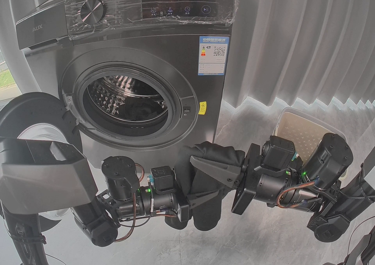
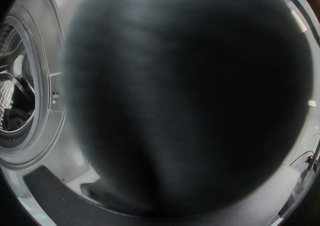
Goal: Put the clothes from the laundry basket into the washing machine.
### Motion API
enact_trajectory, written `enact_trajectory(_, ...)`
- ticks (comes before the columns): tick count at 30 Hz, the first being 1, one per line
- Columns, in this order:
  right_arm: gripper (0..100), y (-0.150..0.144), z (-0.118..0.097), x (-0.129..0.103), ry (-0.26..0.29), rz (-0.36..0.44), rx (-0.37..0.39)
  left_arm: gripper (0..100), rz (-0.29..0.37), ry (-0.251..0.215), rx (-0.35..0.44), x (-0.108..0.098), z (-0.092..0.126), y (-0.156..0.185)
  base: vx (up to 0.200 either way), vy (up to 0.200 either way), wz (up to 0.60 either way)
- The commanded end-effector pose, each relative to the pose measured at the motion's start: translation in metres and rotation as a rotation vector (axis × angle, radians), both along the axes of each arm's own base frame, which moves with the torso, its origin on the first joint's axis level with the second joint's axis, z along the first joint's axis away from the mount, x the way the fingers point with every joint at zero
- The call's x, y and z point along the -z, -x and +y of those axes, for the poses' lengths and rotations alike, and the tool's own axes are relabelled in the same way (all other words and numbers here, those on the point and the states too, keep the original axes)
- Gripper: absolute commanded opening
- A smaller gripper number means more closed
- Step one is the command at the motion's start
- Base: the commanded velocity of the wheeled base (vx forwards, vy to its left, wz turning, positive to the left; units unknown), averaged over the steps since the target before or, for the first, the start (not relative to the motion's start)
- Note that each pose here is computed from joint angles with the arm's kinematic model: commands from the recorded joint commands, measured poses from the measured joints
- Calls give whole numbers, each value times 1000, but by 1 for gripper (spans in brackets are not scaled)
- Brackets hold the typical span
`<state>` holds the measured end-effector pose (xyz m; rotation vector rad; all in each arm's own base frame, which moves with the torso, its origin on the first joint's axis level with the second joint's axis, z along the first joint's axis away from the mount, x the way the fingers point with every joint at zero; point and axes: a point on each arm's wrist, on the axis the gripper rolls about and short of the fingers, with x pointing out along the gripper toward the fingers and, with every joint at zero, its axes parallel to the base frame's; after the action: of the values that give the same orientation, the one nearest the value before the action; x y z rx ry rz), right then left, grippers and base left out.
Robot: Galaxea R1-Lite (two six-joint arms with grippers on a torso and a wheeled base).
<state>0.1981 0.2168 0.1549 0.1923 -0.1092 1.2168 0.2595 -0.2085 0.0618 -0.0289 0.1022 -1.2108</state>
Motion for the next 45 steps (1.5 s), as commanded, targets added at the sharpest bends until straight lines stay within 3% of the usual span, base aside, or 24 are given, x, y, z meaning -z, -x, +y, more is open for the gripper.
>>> enact_trajectory(1, 0, -2, -2, -1, -3, -3, 10, 0, 8, -5, -4, 1, 3, 1, 0, 0, 0)
enact_trajectory(7, 0, -15, -9, -8, -28, -23, 59, 0, 25, -19, 8, -7, 16, 21, 0, 0, 0)
enact_trajectory(12, 0, -26, -9, -16, -94, 11, 156, 0, 25, -15, 54, -26, 37, 53, 0, 0, 0)
enact_trajectory(27, 0, -35, -2, 6, -49, 73, 198, 0, -66, 47, 53, -55, 46, 63, 0, 0, 0)
enact_trajectory(43, 0, -30, -1, 22, 1, 115, 186, 0, -81, 56, 45, -58, 44, 59, 0, 0, 0)
enact_trajectory(44, 100, -29, -1, 23, 1, 117, 184, 0, -82, 57, 45, -58, 44, 58, 0, 0, 0)
enact_trajectory(45, 100, -29, 0, 21, -6, 114, 185, 0, -85, 59, 43, -59, 44, 58, 0, 0, 0)
